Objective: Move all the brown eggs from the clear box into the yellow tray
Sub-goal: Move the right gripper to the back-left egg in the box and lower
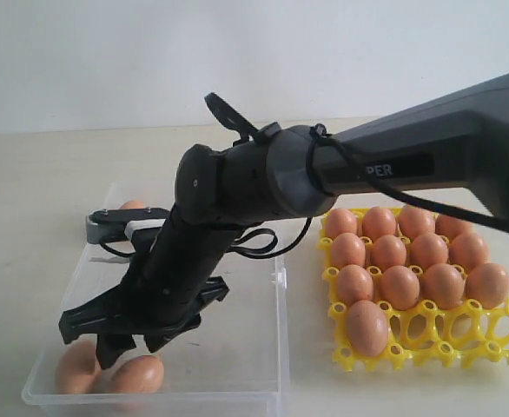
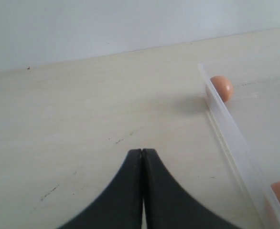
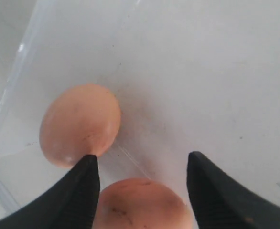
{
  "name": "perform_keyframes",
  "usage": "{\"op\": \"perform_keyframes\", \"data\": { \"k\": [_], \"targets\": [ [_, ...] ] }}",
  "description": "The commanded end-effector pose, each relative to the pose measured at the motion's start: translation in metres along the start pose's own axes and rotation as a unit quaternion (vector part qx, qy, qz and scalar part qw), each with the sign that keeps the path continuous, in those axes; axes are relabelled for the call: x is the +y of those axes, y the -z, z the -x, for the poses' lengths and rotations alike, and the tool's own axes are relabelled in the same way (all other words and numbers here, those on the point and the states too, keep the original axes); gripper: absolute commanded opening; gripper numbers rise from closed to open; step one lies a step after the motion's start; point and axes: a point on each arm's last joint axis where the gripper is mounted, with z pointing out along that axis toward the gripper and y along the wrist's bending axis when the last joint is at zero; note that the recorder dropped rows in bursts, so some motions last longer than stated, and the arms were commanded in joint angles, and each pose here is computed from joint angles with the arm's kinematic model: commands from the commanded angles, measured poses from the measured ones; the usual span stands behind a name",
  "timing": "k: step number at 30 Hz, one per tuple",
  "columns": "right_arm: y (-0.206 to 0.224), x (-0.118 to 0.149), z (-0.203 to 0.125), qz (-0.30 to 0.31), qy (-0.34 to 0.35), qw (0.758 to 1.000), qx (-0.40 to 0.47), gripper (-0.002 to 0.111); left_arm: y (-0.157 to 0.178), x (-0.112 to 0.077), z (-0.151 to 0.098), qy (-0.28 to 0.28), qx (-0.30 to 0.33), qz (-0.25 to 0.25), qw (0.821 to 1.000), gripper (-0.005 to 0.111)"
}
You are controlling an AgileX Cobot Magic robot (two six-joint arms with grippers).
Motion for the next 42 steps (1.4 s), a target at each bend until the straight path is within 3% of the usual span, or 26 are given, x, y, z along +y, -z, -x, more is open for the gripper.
{"op": "perform_keyframes", "data": {
  "k": [1,11,20,28,42],
  "targets": [
    [0.025,0.005,0.010,-0.016,0.037,0.998,-0.058,0.054,0.000,0.000,0.003,0.002,-0.009,-0.002,1.000,0.000],
    [0.061,-0.012,0.044,-0.068,0.066,0.982,-0.164,0.054,0.000,0.000,0.003,0.002,-0.009,-0.002,1.000,0.000],
    [0.073,-0.037,0.088,-0.051,-0.035,0.986,-0.155,0.054,0.000,0.000,0.003,0.002,-0.009,-0.002,1.000,0.000],
    [0.047,-0.042,0.108,-0.004,-0.075,0.987,-0.143,0.054,0.000,0.000,0.003,0.002,-0.009,-0.002,1.000,0.000],
    [0.020,-0.059,0.131,0.005,-0.101,0.983,-0.155,0.054,0.000,0.000,0.003,0.002,-0.009,-0.002,1.000,0.000]
  ]
}}
